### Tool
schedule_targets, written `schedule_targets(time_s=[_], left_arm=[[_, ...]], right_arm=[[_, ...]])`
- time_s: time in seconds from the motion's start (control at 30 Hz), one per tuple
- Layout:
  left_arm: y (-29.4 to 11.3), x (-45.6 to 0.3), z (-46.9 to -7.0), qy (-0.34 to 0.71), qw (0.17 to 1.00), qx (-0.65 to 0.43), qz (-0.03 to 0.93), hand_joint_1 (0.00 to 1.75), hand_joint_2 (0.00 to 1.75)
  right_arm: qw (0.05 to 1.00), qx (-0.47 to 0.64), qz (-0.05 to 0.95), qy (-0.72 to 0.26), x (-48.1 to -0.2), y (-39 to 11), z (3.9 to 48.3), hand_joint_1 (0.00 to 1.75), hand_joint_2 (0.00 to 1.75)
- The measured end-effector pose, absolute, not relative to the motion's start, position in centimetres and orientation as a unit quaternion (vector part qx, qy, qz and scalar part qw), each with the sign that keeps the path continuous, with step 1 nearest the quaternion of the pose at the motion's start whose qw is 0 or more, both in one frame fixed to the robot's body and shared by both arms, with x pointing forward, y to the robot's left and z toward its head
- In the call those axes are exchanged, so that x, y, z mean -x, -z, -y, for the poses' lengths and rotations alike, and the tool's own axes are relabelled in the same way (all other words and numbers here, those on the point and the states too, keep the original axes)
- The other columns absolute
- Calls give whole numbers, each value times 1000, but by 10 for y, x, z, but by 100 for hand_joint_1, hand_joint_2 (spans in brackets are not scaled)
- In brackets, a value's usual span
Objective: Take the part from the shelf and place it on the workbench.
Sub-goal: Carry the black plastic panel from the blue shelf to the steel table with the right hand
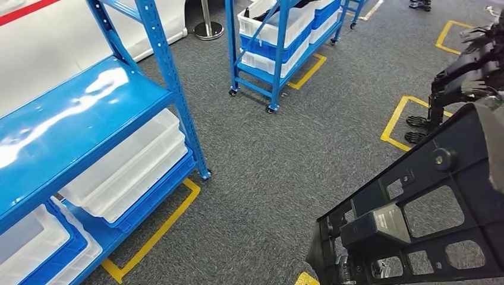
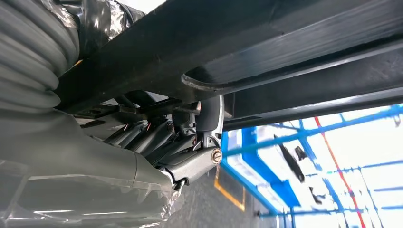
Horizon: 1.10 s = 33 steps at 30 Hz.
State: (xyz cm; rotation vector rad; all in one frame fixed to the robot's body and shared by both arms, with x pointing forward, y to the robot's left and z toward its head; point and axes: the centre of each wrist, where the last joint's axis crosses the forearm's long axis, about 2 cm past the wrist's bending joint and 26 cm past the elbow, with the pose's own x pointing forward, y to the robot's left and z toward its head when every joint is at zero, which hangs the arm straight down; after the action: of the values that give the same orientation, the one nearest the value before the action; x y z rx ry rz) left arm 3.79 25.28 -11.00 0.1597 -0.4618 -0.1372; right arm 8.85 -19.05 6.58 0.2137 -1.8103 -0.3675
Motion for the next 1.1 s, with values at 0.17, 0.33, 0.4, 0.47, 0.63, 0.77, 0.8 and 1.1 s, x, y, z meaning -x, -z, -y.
schedule_targets(time_s=[0.17,0.33,0.4,0.47,0.63,0.77,0.8,1.1], left_arm=[[110,-37,-255,69,968,-81,226,0,0],[110,-38,-256,72,968,-81,228,0,0],[110,-39,-255,72,968,-81,228,0,0],[110,-38,-256,72,968,-81,227,0,0],[110,-38,-257,72,969,-82,220,0,0],[110,-39,-255,71,970,-81,220,0,0],[110,-40,-255,71,969,-81,220,0,0],[110,-37,-257,69,970,-82,217,0,0]], right_arm=[[598,-92,781,157,-89,-66,191,175,175],[596,-92,783,153,-90,-67,191,175,175],[597,-91,783,152,-90,-66,191,175,175],[596,-91,784,151,-91,-67,191,175,175],[596,-89,783,150,-91,-67,191,175,175],[596,-89,784,150,-92,-67,191,175,175],[596,-89,784,150,-92,-67,191,175,175],[596,-90,784,150,-93,-67,190,175,175]])
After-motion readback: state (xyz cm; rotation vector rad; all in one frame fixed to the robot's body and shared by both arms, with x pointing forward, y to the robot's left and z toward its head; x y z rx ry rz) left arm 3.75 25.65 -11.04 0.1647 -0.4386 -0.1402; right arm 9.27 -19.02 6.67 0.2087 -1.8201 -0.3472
